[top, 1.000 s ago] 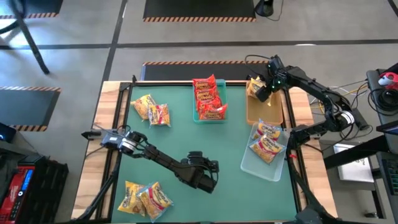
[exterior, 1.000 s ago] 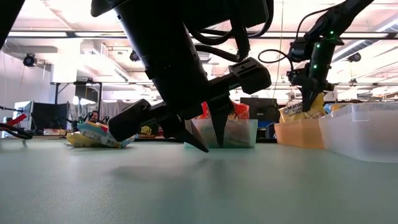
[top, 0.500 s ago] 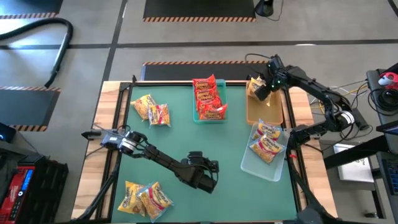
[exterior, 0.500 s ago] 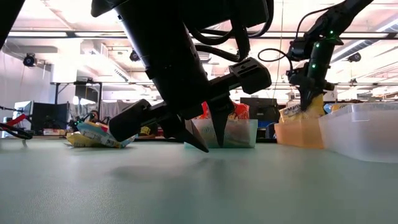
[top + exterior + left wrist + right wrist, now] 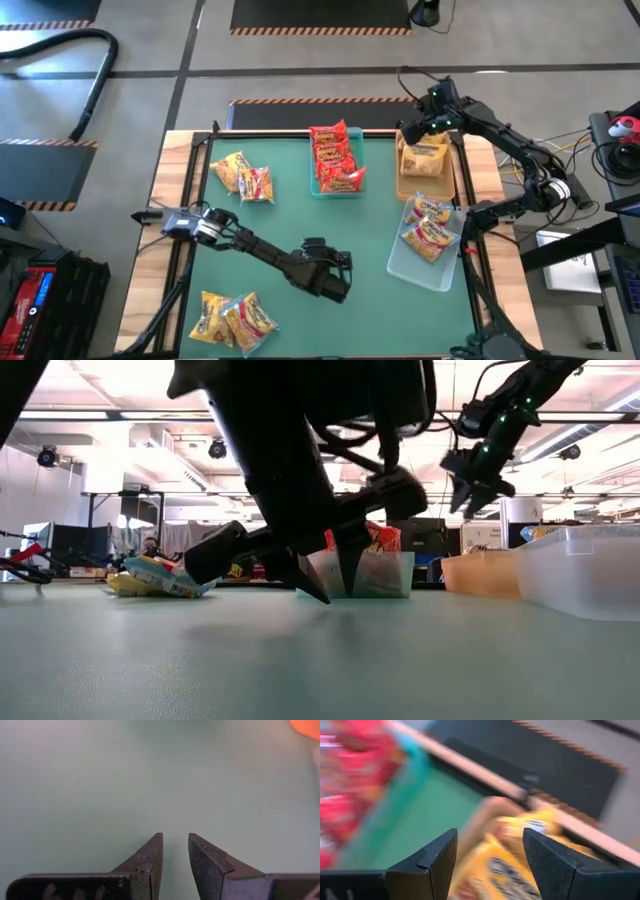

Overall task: Sort Maruchan noodles
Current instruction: Put the blue noodle pack into the transparent bin

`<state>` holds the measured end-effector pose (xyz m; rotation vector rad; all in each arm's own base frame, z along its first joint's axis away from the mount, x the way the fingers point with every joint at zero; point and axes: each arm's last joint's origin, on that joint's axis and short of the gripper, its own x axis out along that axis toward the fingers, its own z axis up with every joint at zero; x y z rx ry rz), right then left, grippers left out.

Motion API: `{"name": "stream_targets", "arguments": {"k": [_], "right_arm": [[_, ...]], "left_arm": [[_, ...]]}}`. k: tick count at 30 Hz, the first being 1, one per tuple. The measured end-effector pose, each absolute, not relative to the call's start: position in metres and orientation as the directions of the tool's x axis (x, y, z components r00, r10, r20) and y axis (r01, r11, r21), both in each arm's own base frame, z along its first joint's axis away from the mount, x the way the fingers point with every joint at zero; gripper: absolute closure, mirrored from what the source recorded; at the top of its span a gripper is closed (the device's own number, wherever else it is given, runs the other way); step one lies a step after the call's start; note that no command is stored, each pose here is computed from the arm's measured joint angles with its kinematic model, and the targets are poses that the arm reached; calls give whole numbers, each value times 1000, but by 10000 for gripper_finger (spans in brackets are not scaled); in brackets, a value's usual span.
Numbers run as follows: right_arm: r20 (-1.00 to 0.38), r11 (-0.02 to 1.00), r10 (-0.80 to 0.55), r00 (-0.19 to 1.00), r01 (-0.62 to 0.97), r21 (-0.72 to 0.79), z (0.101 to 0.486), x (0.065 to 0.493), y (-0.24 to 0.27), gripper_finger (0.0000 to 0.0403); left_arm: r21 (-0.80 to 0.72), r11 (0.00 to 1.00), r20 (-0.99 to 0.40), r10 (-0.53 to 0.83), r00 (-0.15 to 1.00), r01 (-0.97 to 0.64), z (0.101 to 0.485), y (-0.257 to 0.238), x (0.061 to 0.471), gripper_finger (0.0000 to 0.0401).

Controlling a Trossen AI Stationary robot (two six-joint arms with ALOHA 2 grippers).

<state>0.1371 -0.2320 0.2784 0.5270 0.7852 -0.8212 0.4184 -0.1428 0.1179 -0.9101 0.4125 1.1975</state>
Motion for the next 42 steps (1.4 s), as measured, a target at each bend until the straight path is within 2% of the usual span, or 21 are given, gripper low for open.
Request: {"name": "stream_targets", "arguments": {"k": [4,8,12,21,28,32,36,42], "right_arm": [[-748,668,-342,569,707,232,279,153,-224,187],[-741,718,-304,599,655,236,280,169,-213,187],[-734,752,-279,620,616,234,280,180,-205,187],[-711,754,-237,662,587,296,282,201,-188,187],[-683,725,-268,680,609,322,285,215,-179,187],[-674,698,-314,669,644,314,287,220,-176,187],[-676,666,-343,652,677,314,287,224,-173,187],[-680,626,-361,638,706,331,287,228,-167,187]], "left_arm": [[-344,37,-714,639,287,-938,120,-124,419,326],[-328,15,-711,655,257,-945,135,-111,416,326],[-239,35,-713,672,200,-970,144,-105,408,326],[34,12,-703,711,-15,-999,161,-85,376,336],[108,6,-691,719,-71,-994,168,-59,335,362],[78,46,-680,733,-20,-996,178,-46,299,364],[-18,89,-699,711,76,-996,177,-28,265,364],[-254,51,-691,690,218,-966,171,-2,230,364]]}}
